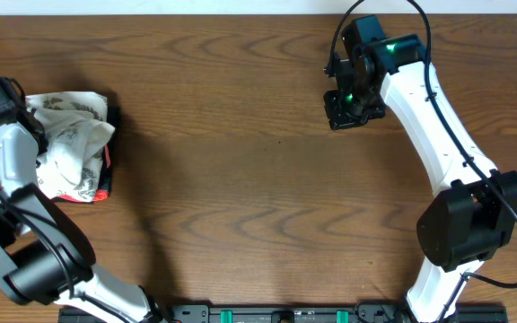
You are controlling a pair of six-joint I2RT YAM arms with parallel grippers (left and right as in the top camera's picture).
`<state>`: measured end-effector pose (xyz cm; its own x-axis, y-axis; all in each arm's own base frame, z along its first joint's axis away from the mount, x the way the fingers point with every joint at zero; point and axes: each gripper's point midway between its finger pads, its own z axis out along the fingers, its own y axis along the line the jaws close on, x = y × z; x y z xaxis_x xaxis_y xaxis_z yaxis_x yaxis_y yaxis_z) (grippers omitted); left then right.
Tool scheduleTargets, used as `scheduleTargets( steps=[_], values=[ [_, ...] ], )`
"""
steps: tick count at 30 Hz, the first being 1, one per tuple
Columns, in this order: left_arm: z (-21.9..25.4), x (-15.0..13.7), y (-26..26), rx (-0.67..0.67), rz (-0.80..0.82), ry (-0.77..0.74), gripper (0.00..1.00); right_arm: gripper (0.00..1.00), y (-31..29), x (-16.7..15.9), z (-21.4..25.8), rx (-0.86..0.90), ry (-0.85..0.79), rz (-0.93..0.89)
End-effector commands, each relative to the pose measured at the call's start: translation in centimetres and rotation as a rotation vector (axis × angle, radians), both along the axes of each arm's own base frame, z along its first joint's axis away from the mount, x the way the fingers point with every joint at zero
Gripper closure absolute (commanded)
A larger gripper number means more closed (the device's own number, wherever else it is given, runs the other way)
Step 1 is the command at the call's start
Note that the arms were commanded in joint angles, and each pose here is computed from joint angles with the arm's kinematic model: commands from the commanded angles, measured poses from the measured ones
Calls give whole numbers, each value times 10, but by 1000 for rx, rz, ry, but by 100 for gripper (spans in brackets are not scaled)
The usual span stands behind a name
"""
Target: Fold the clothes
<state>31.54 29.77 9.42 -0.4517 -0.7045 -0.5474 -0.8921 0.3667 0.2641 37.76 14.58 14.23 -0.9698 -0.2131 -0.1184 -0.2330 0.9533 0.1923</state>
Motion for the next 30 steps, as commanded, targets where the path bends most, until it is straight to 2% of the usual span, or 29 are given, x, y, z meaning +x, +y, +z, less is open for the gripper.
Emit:
scheduleTargets(
  steps=[1,6,10,11,12,15,17,18,20,21,22,28,30],
  values=[
    [-24,-7,-7,-71,6,38,31,99,-2,0,-4,-6,11,0],
    [-4,-5,-7,-60,2,-5,31,99,-2,1,-4,-5,7,1],
    [37,4,-16,-60,-35,-142,26,97,0,7,-2,4,-24,1],
    [50,9,-23,-78,-60,-198,23,97,1,11,1,10,-43,1],
    [61,14,-31,-100,-88,-249,15,95,2,15,4,16,-67,5],
    [96,20,-47,-100,-147,-357,9,94,6,30,20,43,-160,4],
    [120,20,-56,-69,-183,-400,6,83,8,43,35,65,-240,0],
    [132,22,-63,-54,-228,-413,6,71,8,51,43,79,-289,-5],
    [148,28,-78,-36,-318,-432,5,64,7,65,58,100,-370,-16],
    [155,33,-89,-36,-380,-442,5,49,6,71,66,108,-409,-17],
    [160,39,-101,-36,-439,-445,5,40,2,76,72,108,-441,-12],
    [155,66,-173,-54,-759,-351,4,17,-49,102,88,112,-517,-160],
    [154,75,-198,-44,-869,-321,3,12,-74,108,89,99,-527,-210]
  ],
)
